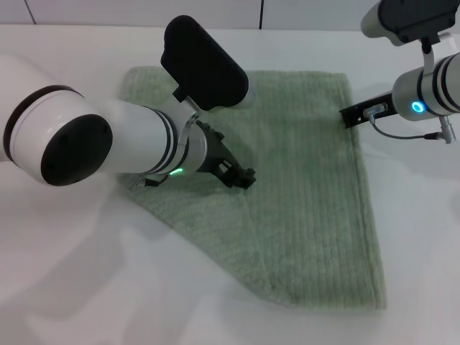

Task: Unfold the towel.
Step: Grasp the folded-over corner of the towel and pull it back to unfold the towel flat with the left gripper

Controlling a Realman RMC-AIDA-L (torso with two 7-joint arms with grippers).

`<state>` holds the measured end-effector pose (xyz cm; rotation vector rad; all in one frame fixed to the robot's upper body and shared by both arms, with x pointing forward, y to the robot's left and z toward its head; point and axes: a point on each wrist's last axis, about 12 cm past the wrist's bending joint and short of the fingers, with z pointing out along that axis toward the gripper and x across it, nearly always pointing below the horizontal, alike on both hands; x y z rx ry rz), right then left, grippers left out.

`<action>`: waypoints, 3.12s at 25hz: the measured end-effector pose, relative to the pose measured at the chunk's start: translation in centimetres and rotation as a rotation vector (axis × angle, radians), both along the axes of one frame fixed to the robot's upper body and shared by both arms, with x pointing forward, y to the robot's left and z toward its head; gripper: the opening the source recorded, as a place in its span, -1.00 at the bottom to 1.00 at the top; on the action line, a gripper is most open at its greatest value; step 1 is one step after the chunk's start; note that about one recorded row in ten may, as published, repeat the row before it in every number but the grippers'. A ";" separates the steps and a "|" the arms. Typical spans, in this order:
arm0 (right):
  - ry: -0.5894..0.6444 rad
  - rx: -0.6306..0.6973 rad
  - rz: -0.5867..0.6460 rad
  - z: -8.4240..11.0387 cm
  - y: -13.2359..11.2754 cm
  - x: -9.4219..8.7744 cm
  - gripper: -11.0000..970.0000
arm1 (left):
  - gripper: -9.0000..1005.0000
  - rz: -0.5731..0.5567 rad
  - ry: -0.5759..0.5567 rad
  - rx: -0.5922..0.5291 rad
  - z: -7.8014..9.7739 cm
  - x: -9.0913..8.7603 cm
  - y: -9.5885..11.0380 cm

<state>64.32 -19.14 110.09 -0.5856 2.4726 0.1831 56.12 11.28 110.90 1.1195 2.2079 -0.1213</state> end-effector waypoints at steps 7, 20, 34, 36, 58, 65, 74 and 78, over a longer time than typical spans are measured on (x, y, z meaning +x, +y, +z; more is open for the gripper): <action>0.010 -0.004 0.001 -0.3 0.0 -0.1 -0.92 | 0.67 0.011 -0.017 -0.009 -0.4 0.4 0.1; 0.008 -0.005 0.007 -0.1 0.3 0.0 -0.90 | 0.67 0.019 -0.005 0.003 -0.2 0.6 0.1; 0.009 -0.002 -0.001 -0.2 0.1 0.1 -0.89 | -0.01 0.021 0.007 0.038 0.2 1.2 0.2; 0.007 -0.002 0.000 -0.1 0.1 0.1 -0.88 | -0.10 0.019 0.008 0.042 0.4 1.2 0.2; -0.008 -0.004 -0.004 -0.2 0.3 0.5 -0.86 | -0.97 0.004 0.041 0.112 3.2 0.5 0.1; -0.004 -0.010 -0.004 -0.4 0.4 0.6 -0.85 | -0.96 0.018 0.078 0.199 5.3 -0.8 0.5; -0.008 -0.008 -0.005 -0.3 0.5 0.7 -0.84 | -0.94 0.050 0.111 0.282 7.1 -2.1 1.4; -0.011 -0.008 -0.004 -0.2 0.5 0.7 -0.84 | -0.94 0.055 0.120 0.291 7.2 -2.2 1.6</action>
